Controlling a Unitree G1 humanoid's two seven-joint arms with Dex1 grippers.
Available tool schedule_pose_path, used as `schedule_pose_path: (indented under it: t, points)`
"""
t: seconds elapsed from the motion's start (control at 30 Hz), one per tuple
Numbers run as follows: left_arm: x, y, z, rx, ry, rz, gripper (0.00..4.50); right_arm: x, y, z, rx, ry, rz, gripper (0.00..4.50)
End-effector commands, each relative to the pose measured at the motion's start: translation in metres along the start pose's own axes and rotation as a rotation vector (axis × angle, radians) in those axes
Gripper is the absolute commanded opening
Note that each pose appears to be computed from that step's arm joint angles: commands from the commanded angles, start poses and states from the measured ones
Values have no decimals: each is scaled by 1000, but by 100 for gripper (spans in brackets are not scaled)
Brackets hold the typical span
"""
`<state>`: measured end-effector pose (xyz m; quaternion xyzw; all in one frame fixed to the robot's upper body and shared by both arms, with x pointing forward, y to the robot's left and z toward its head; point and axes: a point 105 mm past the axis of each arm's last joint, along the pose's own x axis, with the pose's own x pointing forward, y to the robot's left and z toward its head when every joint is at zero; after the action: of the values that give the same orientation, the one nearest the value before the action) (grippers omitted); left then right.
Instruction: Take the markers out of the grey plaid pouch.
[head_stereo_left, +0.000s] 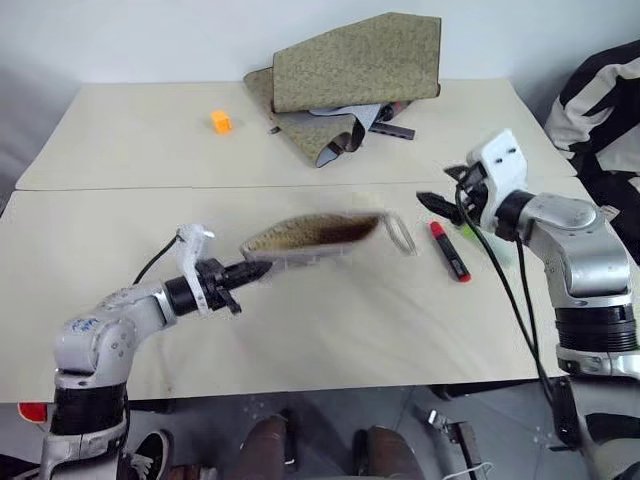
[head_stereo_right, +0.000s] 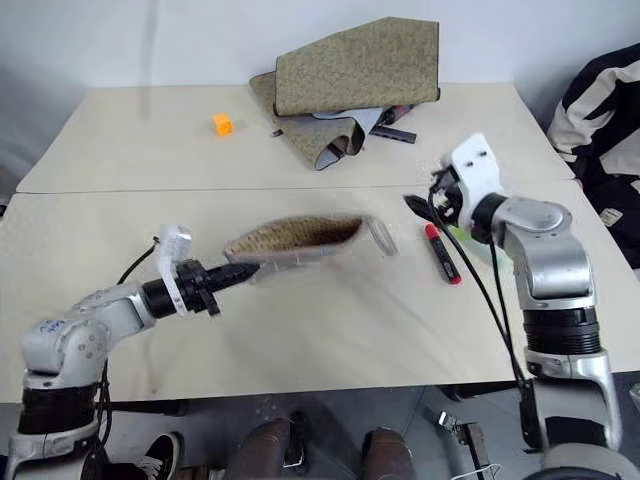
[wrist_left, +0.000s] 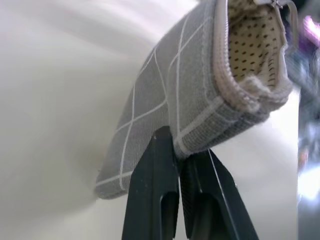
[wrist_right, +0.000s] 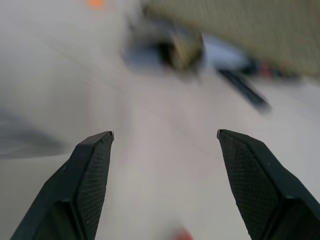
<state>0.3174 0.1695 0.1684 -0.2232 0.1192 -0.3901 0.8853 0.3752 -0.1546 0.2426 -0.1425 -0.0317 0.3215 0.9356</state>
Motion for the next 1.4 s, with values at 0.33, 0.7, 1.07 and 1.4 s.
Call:
schedule_pose_path:
  t: [0.33,0.7,1.07,1.4]
  points:
    - [-31,25,26,-293,-118,160,0,1,75,-7,38,-24,265,347]
    - [-62,56,5,-324,-95,359,283,3,85,-20,28,22,283,349]
    - [-97,6,-5,511,55,264,445,-28,31,-29,18,3,70,349]
    - [-125,10,-8,761,-11,340,450,-69,-63,-72,12,75,-404,445]
